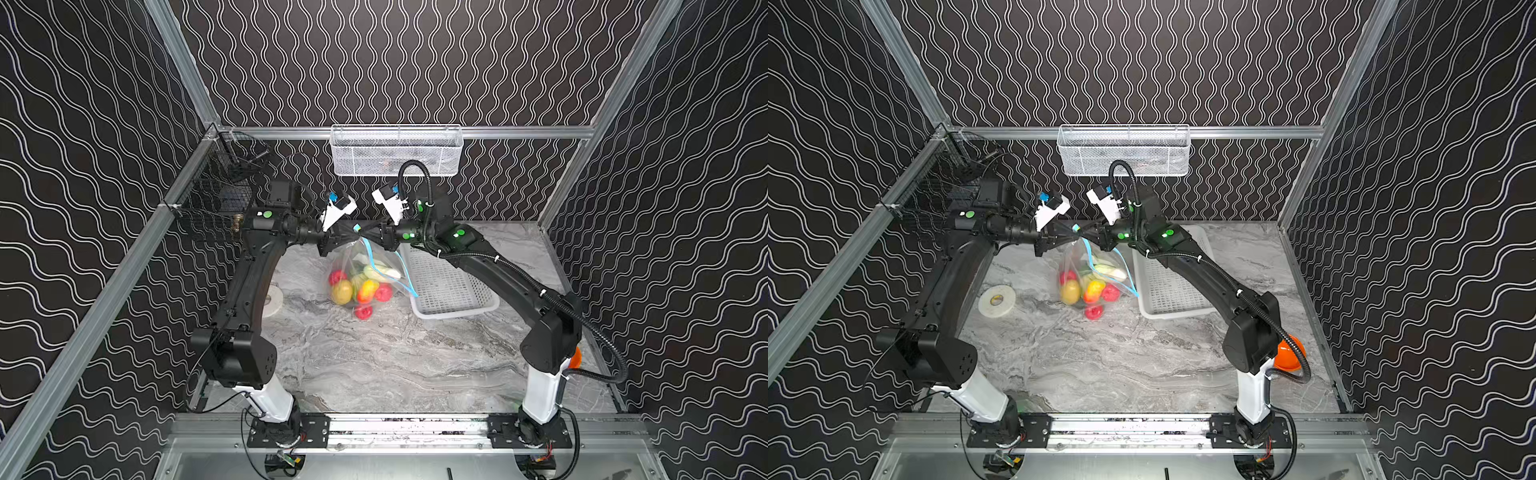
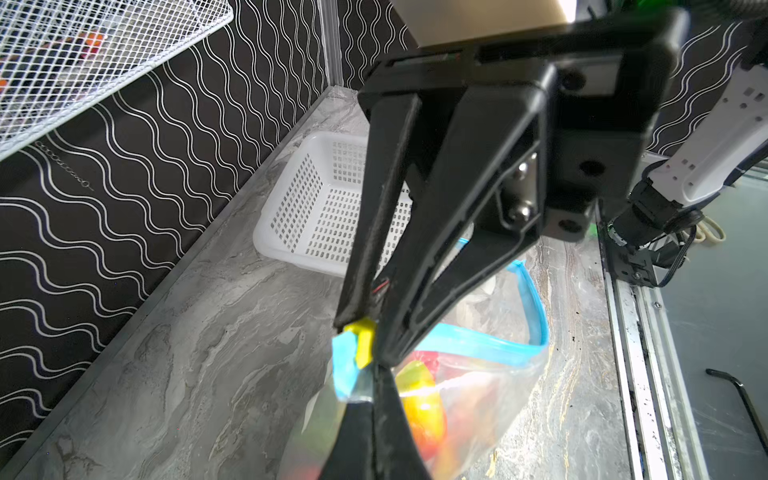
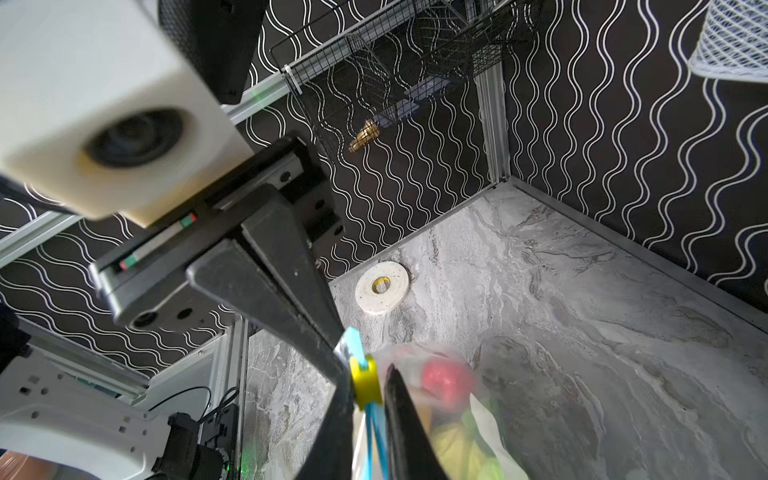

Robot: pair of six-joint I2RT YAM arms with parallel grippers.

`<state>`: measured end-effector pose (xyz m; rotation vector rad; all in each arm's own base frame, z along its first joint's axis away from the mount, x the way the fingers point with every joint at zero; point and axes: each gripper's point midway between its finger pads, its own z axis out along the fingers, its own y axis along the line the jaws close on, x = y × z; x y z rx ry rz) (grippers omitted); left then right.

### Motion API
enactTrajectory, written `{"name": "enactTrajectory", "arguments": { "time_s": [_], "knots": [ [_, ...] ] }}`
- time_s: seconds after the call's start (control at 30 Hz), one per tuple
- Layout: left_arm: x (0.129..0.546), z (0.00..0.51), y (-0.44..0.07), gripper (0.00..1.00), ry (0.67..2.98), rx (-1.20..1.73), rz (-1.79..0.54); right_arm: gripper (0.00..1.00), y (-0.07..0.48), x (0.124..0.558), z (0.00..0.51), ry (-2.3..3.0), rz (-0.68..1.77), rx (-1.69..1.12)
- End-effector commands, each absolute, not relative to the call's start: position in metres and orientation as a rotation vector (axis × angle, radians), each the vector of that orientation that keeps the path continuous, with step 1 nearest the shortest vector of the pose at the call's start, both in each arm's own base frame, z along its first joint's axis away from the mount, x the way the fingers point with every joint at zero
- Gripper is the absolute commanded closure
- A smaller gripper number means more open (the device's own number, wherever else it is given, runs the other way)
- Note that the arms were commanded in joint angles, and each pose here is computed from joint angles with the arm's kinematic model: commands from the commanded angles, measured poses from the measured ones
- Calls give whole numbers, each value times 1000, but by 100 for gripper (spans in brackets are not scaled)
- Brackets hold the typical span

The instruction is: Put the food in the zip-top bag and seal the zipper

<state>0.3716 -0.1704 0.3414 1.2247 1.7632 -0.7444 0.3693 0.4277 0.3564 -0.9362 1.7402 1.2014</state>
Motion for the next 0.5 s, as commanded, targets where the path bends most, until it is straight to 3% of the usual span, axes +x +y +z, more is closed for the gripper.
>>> {"name": "enactTrajectory", "arguments": {
  "time_s": [0.0,0.17,0.33,0.47],
  "knots": [
    [369,351,-174,100,1728,1218,-776,87,427,368,364,1709,1197,-939],
    [367,350,-174,100,1727,1222,-784,89,428,368,364,1699,1202,-944],
    [365,348,-174,100,1730,1226,-784,84,429,366,369,1685,1215,-946],
    [365,348,-174,100,1729,1225,-788,91,429,367,367,1686,1214,-939]
  ]
}}
